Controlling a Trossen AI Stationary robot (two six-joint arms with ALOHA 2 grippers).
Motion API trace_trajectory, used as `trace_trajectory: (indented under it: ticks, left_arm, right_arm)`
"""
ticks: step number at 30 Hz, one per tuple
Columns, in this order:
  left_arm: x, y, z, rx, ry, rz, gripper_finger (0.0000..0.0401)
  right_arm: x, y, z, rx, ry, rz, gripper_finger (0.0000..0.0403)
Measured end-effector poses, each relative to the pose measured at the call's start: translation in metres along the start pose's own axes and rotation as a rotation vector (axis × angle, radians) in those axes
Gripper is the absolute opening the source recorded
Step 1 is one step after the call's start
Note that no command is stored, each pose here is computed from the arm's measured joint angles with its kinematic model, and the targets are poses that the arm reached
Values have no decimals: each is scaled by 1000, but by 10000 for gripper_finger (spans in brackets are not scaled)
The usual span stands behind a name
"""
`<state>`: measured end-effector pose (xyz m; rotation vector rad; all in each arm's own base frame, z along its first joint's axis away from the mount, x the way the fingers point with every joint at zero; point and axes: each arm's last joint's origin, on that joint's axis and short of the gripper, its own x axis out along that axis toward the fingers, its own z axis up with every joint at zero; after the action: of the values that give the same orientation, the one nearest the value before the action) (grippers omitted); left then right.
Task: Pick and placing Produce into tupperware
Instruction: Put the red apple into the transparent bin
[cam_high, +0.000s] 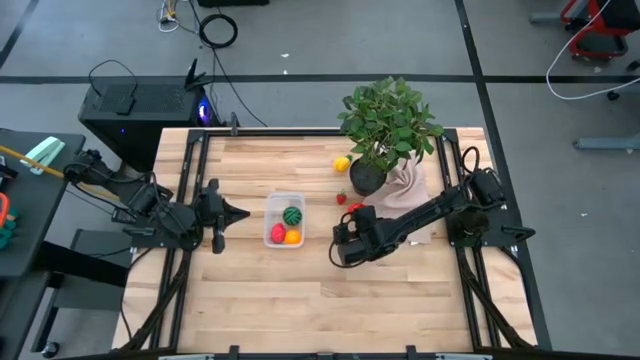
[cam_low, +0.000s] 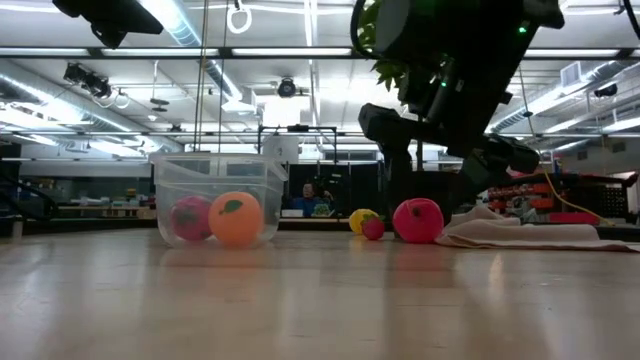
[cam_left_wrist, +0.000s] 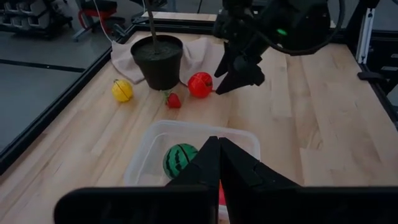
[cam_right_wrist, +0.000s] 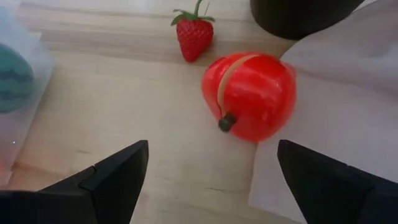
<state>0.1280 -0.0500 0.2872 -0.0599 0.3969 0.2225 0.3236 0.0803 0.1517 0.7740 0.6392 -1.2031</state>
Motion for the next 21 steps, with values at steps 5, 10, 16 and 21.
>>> trace_trajectory:
  ticks: [5, 10, 16, 21]
  left_arm:
    - [0, 0, -1, 6, 7, -3, 9]
    - [0, 0, -1, 8, 9, -3, 23]
    - [0, 1, -3, 19, 23, 1, 27]
    - [0, 1, -3, 24, 29, 2, 17]
  right_arm:
    - [5, 0, 4, 3, -20, -12, 369]
    - [13, 1, 1, -6, -41, -29, 374]
    - [26, 1, -7, -10, -47, -50, 393]
    - [32, 2, -10, 9, -57, -57, 395]
